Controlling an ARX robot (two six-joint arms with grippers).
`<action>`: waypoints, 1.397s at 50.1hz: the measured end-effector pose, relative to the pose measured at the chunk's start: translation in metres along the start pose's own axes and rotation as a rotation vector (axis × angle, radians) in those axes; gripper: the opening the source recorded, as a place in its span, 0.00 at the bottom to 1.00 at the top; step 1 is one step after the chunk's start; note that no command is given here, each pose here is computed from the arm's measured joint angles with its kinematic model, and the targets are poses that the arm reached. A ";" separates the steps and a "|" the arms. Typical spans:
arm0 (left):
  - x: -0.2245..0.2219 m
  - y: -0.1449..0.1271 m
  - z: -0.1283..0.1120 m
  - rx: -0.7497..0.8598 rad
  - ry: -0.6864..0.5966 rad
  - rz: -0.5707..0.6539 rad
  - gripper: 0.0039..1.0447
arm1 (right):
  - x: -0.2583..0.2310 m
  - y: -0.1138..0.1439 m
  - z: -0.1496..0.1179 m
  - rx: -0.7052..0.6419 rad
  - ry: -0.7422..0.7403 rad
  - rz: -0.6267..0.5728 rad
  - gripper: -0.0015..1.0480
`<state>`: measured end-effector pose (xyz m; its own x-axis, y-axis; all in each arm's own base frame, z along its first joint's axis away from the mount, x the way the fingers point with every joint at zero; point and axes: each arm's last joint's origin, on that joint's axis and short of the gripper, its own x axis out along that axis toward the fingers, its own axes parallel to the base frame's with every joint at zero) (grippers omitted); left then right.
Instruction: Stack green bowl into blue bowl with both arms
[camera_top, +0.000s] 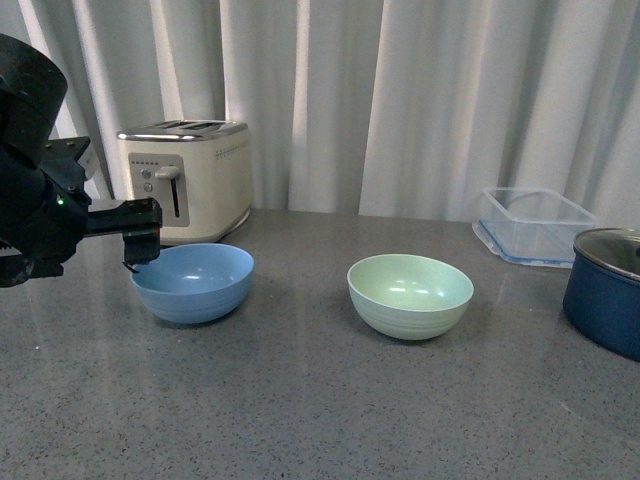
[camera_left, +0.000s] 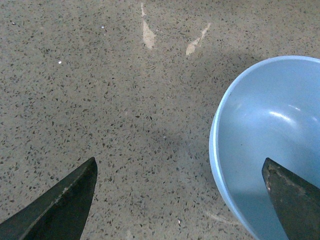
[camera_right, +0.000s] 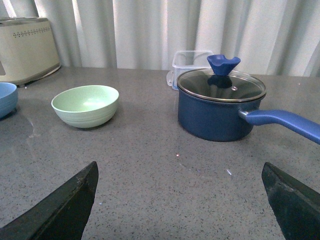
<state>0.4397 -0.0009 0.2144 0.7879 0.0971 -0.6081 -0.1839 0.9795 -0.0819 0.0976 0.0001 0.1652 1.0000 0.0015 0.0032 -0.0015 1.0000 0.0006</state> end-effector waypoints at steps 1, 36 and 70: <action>0.003 -0.001 0.000 -0.002 0.001 0.003 0.94 | 0.000 0.000 0.000 0.000 0.000 0.000 0.90; 0.042 -0.014 -0.010 -0.013 0.041 0.059 0.64 | 0.000 0.000 0.000 0.000 0.000 0.000 0.90; 0.030 -0.022 0.001 -0.064 0.002 0.035 0.04 | 0.000 0.000 0.000 0.000 0.000 0.000 0.90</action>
<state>0.4677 -0.0194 0.1992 0.7794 0.1310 -0.6127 -0.2489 0.9622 -0.1108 0.0976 0.0001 0.1652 1.0000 0.0015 0.0032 -0.0015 1.0000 0.0006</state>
